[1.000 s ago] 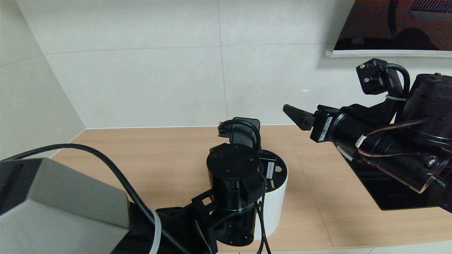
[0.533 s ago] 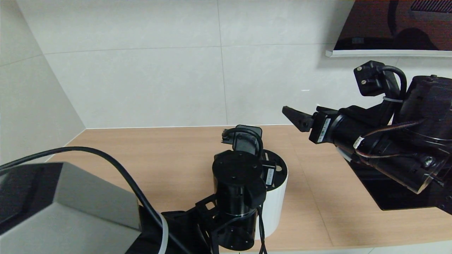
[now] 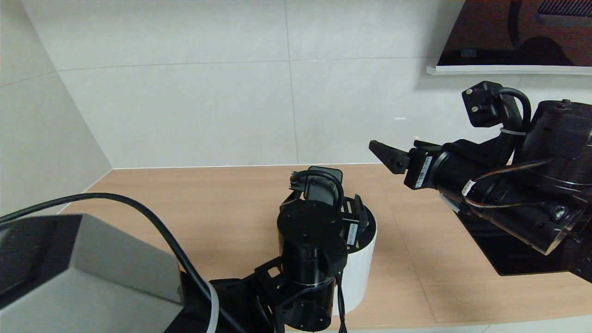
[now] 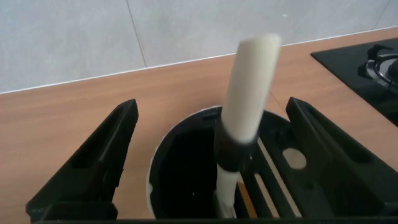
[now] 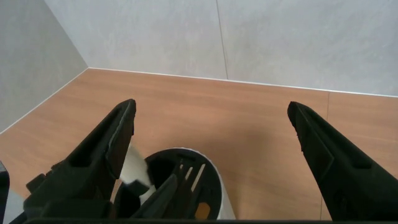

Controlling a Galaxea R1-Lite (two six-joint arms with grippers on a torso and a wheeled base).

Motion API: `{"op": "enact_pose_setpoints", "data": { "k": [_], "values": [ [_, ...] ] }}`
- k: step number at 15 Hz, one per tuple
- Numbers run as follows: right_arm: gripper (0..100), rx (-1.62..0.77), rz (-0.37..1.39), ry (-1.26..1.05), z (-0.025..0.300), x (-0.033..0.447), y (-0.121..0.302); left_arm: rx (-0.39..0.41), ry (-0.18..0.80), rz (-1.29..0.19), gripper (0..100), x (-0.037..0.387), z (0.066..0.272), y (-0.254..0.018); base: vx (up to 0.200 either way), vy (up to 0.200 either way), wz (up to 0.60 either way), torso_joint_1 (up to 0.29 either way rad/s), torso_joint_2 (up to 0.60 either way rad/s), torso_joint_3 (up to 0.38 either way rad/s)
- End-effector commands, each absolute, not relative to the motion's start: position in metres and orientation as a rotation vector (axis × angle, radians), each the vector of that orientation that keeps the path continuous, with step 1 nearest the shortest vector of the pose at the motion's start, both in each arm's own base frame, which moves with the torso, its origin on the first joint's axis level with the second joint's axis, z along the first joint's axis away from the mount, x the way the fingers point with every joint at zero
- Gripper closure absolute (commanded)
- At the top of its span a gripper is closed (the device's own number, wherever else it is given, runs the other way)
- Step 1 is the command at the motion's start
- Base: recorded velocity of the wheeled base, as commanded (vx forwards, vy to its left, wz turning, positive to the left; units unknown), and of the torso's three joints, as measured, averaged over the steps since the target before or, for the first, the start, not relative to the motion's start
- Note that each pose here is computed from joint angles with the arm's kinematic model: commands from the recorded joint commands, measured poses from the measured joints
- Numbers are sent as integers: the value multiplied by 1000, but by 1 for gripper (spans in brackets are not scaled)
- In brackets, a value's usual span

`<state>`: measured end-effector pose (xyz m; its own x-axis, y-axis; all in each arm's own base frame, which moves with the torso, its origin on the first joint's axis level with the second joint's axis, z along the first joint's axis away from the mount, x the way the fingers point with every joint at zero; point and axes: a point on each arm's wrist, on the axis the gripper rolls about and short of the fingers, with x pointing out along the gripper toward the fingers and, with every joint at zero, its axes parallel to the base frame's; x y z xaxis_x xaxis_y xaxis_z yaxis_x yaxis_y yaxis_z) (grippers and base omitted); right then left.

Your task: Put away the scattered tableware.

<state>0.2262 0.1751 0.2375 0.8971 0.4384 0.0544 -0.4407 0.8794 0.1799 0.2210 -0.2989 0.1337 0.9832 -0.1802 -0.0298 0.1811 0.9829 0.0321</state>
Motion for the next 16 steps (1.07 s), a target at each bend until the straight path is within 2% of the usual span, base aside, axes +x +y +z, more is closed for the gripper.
{"op": "enact_pose_setpoints", "data": {
  "k": [1, 4, 5, 8, 10, 12, 14, 16],
  "values": [
    [0, 189, 457, -10, 237, 227, 175, 22, 16, -183, 0, 217, 142, -292, 0, 0, 0, 0, 0, 0],
    [0, 191, 457, -11, 237, 226, 175, -25, -20, -204, 0, 204, 168, -276, 0, 0, 0, 0, 0, 0],
    [0, 195, 456, -20, 240, 225, 174, -52, -43, -250, 0, 192, 183, -264, 0, 0, 0, 0, 0, 0],
    [0, 211, 454, -43, 247, 219, 168, -97, -92, -361, 0, 163, 210, -226, 0, 0, 0, 0, 0, 0],
    [0, 208, 424, -40, 245, 218, 156, -83, -121, -419, 0, 147, 223, -195, 0, 0, 0, 0, 0, 0],
    [0, 206, 396, -50, 246, 214, 144, -72, -149, -370, 0, 148, 233, -163, 0, 0, 0, 0, 0, 0],
    [0, 204, 353, -79, 250, 201, 123, -98, -200, -270, 0, 145, 250, -126, 0, 0, 0, 0, 0, 0],
    [0, 158, 321, -116, 252, 180, 101, -88, -205, -148, 0, 127, 248, -83, 0, 0, 0, 0, 0, 0]
  ]
}}
